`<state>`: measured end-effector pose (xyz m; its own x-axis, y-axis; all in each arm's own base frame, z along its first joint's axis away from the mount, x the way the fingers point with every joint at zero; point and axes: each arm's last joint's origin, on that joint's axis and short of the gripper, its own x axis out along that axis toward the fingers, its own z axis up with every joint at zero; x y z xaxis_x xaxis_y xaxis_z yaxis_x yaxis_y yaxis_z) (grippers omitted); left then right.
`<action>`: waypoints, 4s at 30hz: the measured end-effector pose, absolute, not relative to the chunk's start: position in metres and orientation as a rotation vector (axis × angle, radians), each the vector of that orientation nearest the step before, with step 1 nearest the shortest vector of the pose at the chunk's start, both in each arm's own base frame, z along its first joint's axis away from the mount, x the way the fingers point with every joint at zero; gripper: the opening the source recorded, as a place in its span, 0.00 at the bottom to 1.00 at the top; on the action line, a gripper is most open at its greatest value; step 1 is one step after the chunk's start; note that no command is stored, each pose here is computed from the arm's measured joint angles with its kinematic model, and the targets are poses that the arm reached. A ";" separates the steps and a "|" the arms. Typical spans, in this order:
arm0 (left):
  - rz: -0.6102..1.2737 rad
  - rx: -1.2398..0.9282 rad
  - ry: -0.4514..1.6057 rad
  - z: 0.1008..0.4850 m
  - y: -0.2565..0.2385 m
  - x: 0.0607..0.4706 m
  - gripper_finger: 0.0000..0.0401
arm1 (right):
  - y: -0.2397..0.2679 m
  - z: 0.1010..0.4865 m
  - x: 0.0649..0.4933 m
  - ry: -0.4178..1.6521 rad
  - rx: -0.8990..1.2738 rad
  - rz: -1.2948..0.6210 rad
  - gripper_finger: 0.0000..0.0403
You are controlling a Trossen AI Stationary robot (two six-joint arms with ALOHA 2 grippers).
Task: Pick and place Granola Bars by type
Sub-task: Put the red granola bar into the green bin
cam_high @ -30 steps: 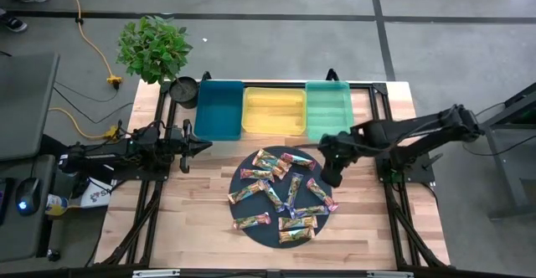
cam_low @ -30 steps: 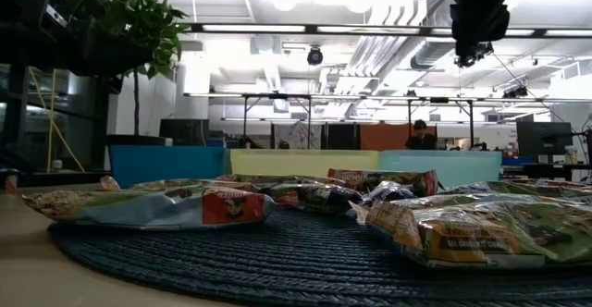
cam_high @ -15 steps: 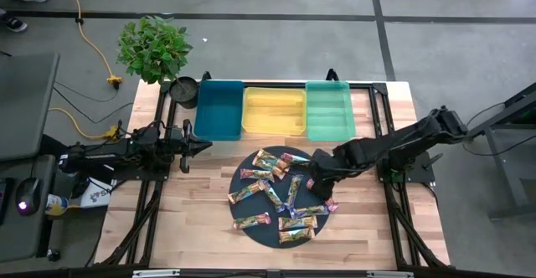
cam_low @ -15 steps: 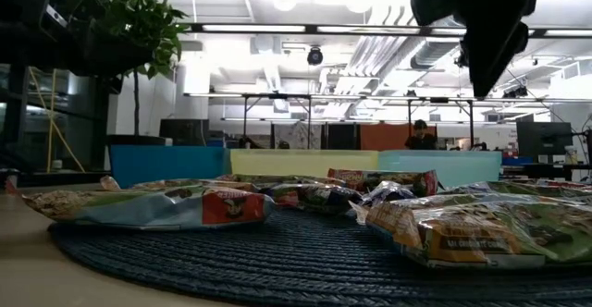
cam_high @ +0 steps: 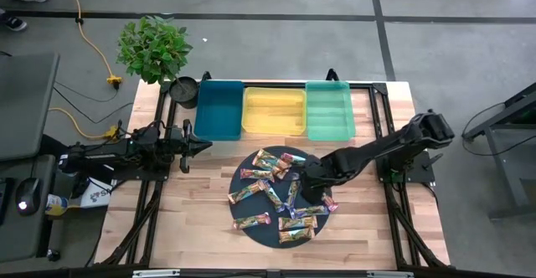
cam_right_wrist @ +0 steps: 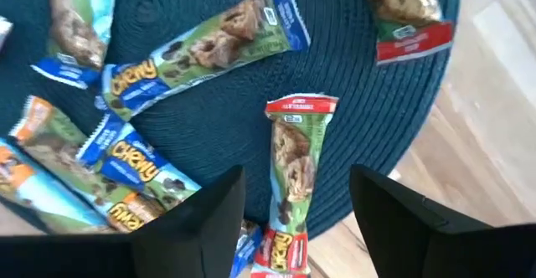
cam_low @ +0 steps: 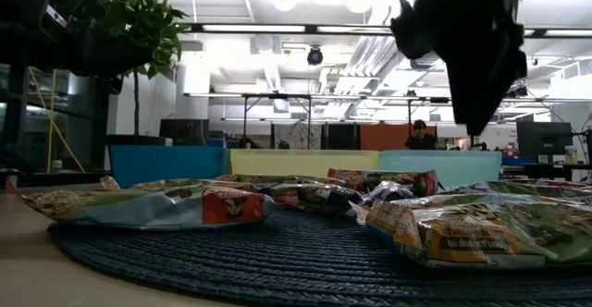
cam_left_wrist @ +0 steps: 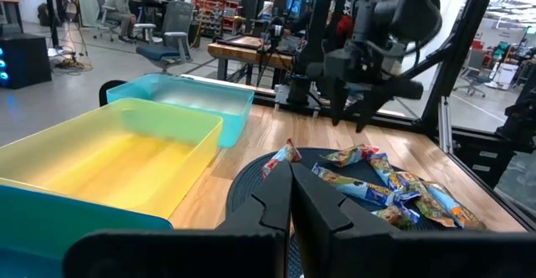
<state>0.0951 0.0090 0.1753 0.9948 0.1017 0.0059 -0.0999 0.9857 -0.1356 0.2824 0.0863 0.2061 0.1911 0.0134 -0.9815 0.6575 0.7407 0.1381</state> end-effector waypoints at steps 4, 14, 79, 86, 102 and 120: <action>0.101 -0.136 -0.013 0.175 0.009 0.095 0.02 | 0.091 0.190 0.272 1.333 0.598 -0.525 0.50; 0.101 -0.136 -0.012 0.175 0.009 0.095 0.02 | 0.097 0.163 0.253 1.381 0.592 -0.520 0.50; 0.101 -0.136 -0.009 0.175 0.009 0.095 0.02 | 0.120 0.149 0.273 1.251 -0.307 0.267 0.74; 0.101 -0.136 -0.008 0.175 0.009 0.095 0.02 | 0.111 0.149 0.277 1.249 -0.291 0.230 0.74; 0.101 -0.136 -0.008 0.175 0.009 0.095 0.02 | 0.106 0.148 0.276 1.300 -0.163 0.231 0.74; 0.102 -0.136 -0.008 0.175 0.009 0.095 0.02 | 0.102 0.134 0.264 1.329 -0.056 0.191 0.68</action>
<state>0.0951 0.0090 0.1748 0.9948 0.1017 0.0010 -0.1006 0.9856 -0.1356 0.2645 0.1023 0.1335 0.2264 0.1061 -0.9682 -0.1703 0.9830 0.0679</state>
